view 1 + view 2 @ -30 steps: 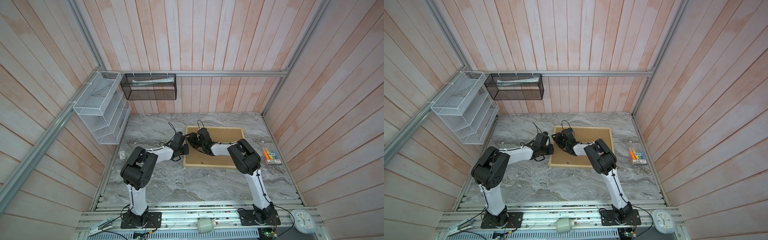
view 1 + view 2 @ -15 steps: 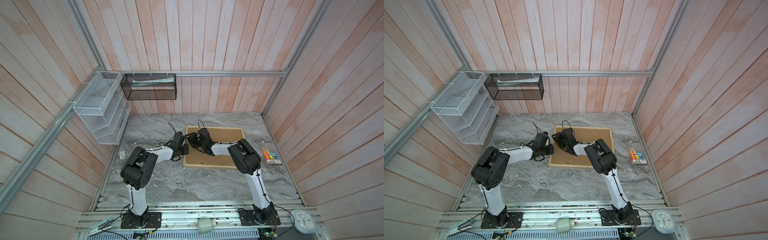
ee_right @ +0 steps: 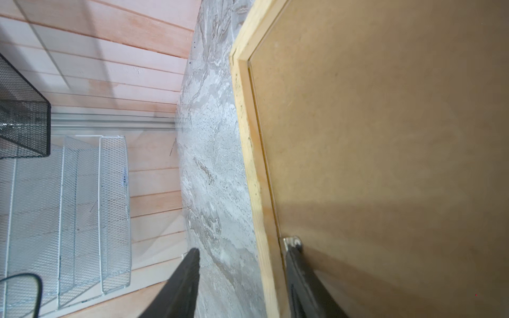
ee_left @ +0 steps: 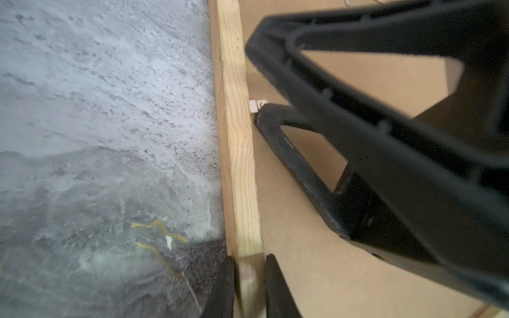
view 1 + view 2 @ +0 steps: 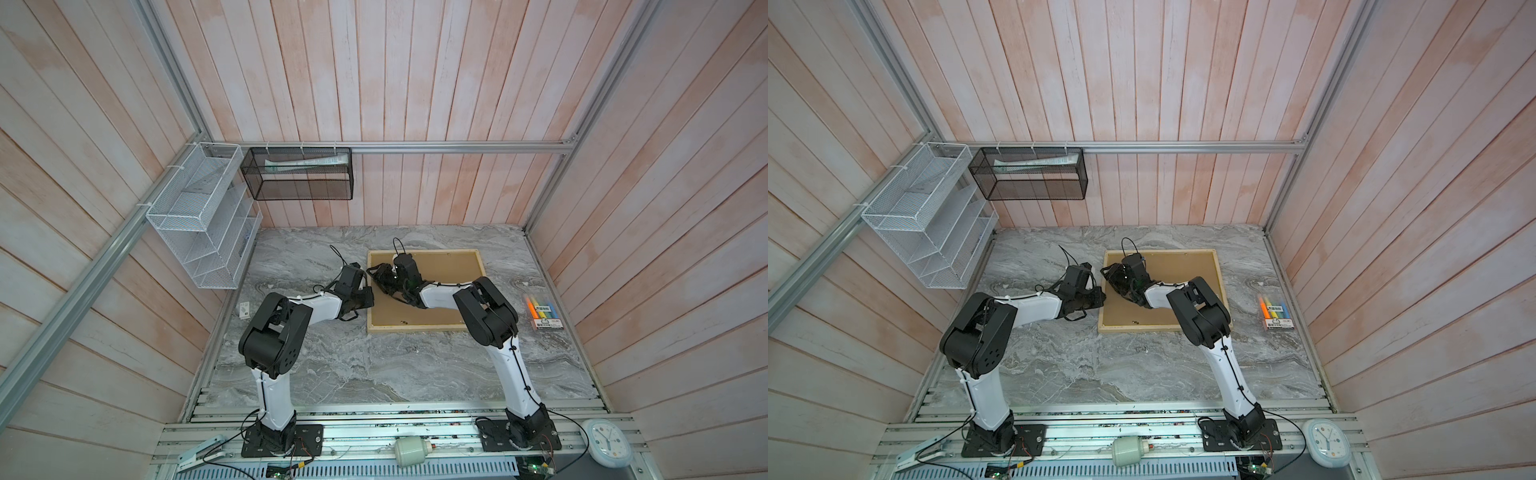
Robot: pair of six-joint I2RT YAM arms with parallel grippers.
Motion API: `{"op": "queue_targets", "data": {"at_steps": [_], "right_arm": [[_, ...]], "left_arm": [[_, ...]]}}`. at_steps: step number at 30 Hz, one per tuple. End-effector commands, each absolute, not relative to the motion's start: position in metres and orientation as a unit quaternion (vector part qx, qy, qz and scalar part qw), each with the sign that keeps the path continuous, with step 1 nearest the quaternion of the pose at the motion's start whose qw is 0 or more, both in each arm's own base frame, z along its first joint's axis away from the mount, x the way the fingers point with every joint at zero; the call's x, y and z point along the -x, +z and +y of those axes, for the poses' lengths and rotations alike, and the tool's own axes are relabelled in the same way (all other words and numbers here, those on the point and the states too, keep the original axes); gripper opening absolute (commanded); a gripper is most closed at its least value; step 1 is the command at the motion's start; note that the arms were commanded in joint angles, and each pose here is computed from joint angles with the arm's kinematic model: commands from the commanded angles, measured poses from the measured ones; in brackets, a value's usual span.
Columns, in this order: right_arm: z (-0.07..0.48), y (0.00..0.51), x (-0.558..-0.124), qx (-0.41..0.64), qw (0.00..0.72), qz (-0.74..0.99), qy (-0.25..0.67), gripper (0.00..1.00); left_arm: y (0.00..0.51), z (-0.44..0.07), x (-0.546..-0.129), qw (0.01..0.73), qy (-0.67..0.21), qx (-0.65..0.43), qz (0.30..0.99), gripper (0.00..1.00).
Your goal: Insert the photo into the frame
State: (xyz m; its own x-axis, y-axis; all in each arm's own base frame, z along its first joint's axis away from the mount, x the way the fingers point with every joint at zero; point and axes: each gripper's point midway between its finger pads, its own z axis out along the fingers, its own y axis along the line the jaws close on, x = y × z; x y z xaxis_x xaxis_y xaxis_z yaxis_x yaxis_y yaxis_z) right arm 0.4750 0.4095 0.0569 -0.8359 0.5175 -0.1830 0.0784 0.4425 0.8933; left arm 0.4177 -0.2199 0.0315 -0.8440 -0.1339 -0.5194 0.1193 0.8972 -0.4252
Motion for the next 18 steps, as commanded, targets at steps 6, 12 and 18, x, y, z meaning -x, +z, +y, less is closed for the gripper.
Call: {"op": "queue_targets", "data": {"at_steps": [6,12,18], "right_arm": [[0.394,0.119,-0.472,-0.038,0.303,0.831,0.466,0.55],[0.333,0.13,-0.46,-0.041,0.335,0.839,0.426,0.56],[0.245,0.112,-0.449,-0.091,0.343,0.857,0.374,0.56]], "left_arm": [[-0.003,-0.195,-0.393,0.189,-0.244,0.019,0.951,0.09],[0.0,-0.186,-0.4,0.185,-0.243,0.006,0.952,0.08],[0.008,-0.162,-0.417,0.205,-0.219,0.019,0.954,0.09]]}}
